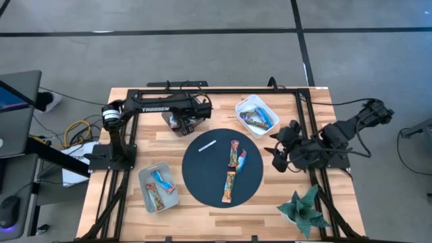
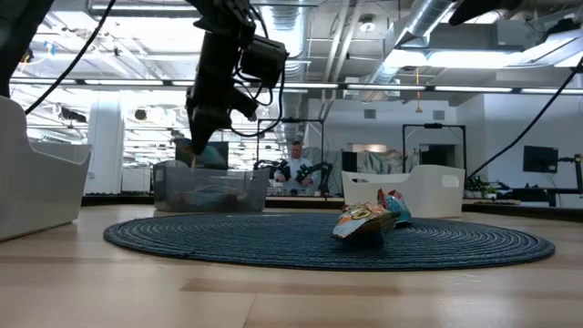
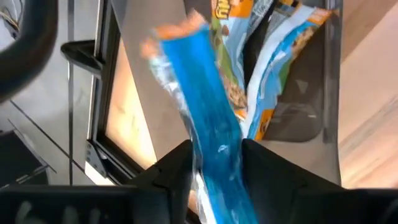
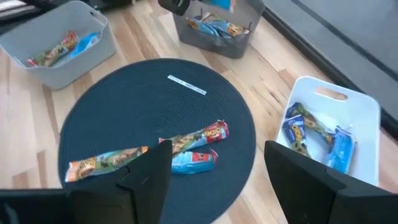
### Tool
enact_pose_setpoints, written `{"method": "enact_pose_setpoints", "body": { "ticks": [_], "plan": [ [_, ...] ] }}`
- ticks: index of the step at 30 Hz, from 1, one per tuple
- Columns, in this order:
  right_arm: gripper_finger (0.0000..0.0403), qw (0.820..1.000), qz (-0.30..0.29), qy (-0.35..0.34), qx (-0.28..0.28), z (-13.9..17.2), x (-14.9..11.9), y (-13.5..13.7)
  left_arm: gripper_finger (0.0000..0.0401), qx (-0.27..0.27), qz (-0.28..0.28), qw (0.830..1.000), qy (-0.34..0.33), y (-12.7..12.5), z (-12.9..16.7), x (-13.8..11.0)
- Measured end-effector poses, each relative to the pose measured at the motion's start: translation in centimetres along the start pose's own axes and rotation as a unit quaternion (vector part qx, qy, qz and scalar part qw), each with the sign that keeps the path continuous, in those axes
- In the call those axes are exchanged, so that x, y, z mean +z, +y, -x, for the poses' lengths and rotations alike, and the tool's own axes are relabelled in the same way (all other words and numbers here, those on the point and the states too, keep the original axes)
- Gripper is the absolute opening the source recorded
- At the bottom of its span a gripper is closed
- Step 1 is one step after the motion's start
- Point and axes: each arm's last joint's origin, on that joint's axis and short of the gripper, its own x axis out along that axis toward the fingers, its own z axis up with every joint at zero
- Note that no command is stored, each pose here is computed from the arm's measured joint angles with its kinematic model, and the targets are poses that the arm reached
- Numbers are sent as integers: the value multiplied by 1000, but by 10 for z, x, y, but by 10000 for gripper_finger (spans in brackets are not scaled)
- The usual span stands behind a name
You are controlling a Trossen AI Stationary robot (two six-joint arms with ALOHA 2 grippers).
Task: Pick and place Granola Bars by type
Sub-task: Put the yellow granola bar into the black bin, then put the red granola bar into the gray bin
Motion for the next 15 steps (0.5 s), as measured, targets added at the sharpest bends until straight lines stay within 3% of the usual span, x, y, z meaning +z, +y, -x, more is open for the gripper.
{"method": "enact_pose_setpoints", "body": {
  "ticks": [8, 15],
  "plan": [
    [248, 1000, -16, 0, 11, -2, 4, 0, 216, 21, 1, 1000, 4, 7, -3, 0],
    [248, 999, -5, -18, 35, -2, 9, 4, 235, -15, 18, 999, -36, 9, 25, -16]
  ]
}}
